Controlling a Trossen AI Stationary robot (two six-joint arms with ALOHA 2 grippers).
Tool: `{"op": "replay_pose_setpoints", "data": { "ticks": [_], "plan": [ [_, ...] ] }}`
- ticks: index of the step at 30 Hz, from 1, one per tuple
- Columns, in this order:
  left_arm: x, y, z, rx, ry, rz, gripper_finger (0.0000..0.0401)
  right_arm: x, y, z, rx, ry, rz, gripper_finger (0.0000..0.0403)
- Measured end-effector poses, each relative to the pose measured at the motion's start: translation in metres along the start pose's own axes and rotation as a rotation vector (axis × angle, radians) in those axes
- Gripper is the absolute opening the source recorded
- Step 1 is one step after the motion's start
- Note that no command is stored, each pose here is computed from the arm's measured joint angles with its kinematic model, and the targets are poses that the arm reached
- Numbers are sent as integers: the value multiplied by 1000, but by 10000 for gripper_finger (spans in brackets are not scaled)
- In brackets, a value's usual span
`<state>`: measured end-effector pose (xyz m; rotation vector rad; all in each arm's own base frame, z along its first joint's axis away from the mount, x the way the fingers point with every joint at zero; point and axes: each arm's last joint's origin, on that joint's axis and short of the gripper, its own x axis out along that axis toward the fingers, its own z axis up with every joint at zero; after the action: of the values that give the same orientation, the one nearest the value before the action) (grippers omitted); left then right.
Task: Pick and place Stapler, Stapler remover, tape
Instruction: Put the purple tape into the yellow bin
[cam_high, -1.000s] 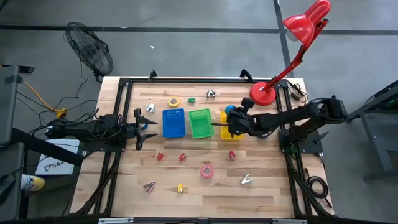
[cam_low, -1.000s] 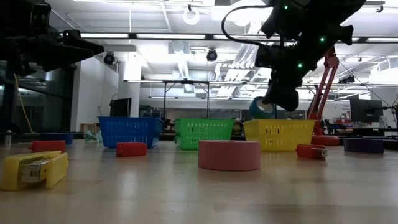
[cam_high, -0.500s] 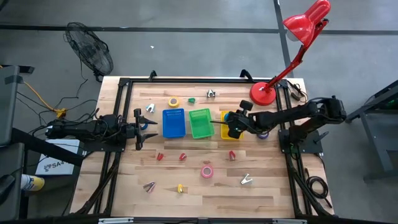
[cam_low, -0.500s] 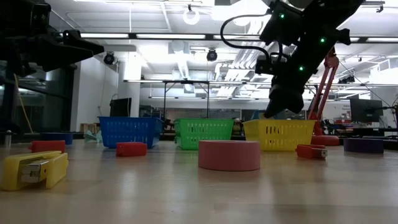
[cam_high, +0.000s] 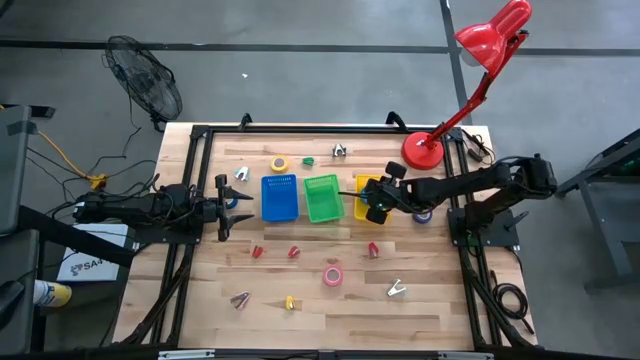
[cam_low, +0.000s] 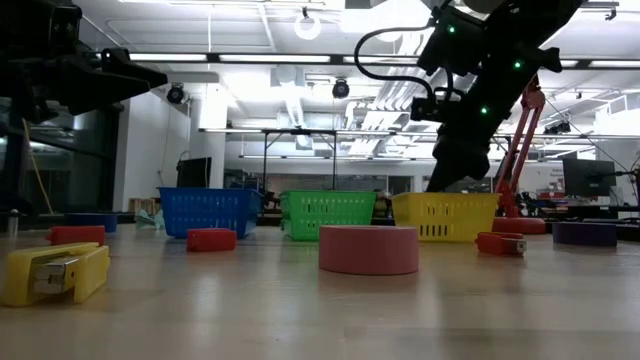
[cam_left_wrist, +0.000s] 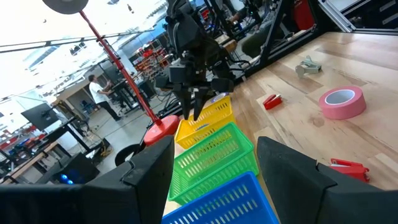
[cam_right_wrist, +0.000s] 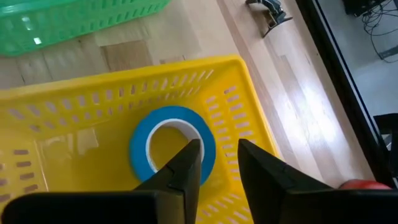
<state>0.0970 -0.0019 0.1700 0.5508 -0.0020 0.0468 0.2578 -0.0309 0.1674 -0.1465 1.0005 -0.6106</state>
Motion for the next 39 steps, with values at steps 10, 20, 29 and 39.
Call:
{"op": "replay_pose_setpoints", "data": {
  "ticks": [10,20,29,39],
  "plan": [
    [0,0,0,0,0,0,227,-11,-6,4,37,-43,8,108],
    [0,0,0,0,0,0,227,-30,-17,-2,296,-11,66,108],
    [0,0,0,0,0,0,227,-45,-21,-14,746,172,216,108],
    [0,0,0,0,0,0,227,-68,-32,-33,841,357,290,108]
  ]
}}
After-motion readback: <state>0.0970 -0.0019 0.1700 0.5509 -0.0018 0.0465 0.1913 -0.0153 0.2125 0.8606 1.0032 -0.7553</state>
